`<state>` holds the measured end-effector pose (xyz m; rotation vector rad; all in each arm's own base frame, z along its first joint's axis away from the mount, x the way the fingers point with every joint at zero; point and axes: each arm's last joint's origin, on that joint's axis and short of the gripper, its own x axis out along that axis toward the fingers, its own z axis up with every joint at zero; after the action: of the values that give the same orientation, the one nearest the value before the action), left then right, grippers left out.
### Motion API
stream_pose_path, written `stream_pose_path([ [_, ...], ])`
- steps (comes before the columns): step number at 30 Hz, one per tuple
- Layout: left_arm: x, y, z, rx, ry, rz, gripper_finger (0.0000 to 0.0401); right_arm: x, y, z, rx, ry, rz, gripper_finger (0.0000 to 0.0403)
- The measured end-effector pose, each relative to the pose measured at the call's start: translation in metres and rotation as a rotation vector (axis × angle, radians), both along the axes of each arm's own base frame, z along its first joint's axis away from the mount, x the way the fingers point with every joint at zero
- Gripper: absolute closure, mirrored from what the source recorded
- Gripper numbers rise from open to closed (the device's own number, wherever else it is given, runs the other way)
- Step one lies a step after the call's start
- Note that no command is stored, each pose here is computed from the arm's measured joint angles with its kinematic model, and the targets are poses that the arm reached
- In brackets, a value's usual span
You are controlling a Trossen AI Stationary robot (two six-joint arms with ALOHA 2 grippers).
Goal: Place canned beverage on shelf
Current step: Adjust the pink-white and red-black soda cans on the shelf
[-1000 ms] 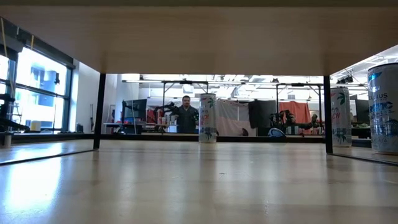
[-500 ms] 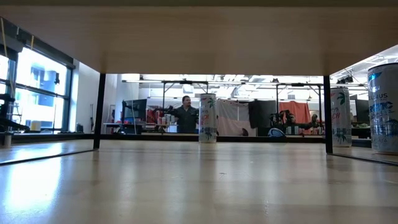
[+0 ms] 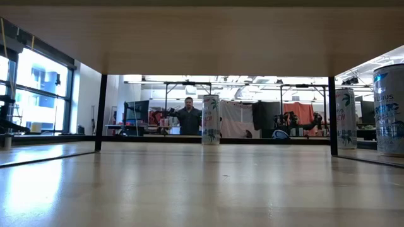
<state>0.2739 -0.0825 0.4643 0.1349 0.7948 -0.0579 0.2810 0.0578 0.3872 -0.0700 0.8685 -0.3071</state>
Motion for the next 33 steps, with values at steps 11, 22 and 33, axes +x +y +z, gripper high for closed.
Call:
stream_pose_path([
  [11,-0.001,-0.002,0.0,-0.004,0.001,-0.001,0.008,0.009,0.002,-0.006,-0.003,0.014,0.017,0.0061],
  [22,-0.001,-0.002,0.0,-0.003,0.002,-0.001,0.008,0.009,0.003,-0.004,-0.014,0.0,0.05,0.0061],
  [33,-0.002,-0.006,0.0,0.031,-0.008,0.004,0.008,0.002,0.035,0.016,-0.022,-0.193,0.168,0.0061],
])
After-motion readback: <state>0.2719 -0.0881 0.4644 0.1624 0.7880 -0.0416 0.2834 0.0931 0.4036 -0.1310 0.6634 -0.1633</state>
